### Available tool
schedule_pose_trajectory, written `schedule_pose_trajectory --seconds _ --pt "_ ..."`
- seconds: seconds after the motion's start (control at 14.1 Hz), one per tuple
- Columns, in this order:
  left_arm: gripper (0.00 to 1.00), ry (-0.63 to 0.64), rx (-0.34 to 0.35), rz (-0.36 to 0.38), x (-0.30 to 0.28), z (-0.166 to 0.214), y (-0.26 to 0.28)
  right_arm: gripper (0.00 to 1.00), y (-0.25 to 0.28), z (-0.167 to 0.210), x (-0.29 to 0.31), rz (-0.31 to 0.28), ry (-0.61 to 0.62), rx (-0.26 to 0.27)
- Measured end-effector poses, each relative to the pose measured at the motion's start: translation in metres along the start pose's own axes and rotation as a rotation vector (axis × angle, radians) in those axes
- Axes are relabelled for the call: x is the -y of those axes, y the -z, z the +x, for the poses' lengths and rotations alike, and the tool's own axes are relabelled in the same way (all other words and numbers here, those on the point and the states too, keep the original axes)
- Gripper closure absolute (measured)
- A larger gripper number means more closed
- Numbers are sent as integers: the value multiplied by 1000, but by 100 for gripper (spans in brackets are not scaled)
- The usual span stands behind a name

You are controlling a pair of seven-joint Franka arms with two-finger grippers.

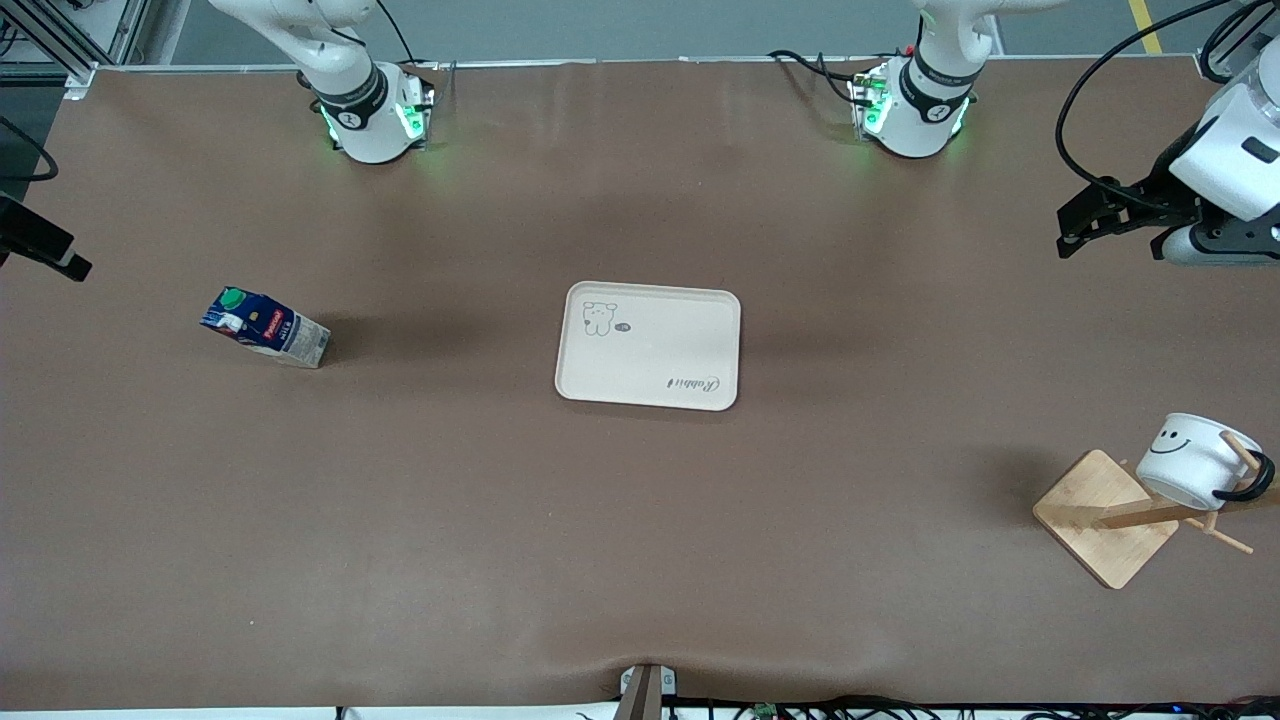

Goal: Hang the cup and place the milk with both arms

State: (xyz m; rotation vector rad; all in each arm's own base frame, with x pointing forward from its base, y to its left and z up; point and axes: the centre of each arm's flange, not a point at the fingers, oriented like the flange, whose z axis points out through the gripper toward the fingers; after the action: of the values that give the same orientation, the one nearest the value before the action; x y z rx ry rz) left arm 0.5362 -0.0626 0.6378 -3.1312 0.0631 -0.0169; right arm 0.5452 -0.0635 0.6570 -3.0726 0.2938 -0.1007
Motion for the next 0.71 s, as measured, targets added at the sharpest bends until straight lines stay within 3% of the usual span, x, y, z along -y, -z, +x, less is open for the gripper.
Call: schedule_pose_trajectory --seconds 0.71 --pt "0 -5 1 0 -3 -2 3 0 3 0 -2 0 -3 -7"
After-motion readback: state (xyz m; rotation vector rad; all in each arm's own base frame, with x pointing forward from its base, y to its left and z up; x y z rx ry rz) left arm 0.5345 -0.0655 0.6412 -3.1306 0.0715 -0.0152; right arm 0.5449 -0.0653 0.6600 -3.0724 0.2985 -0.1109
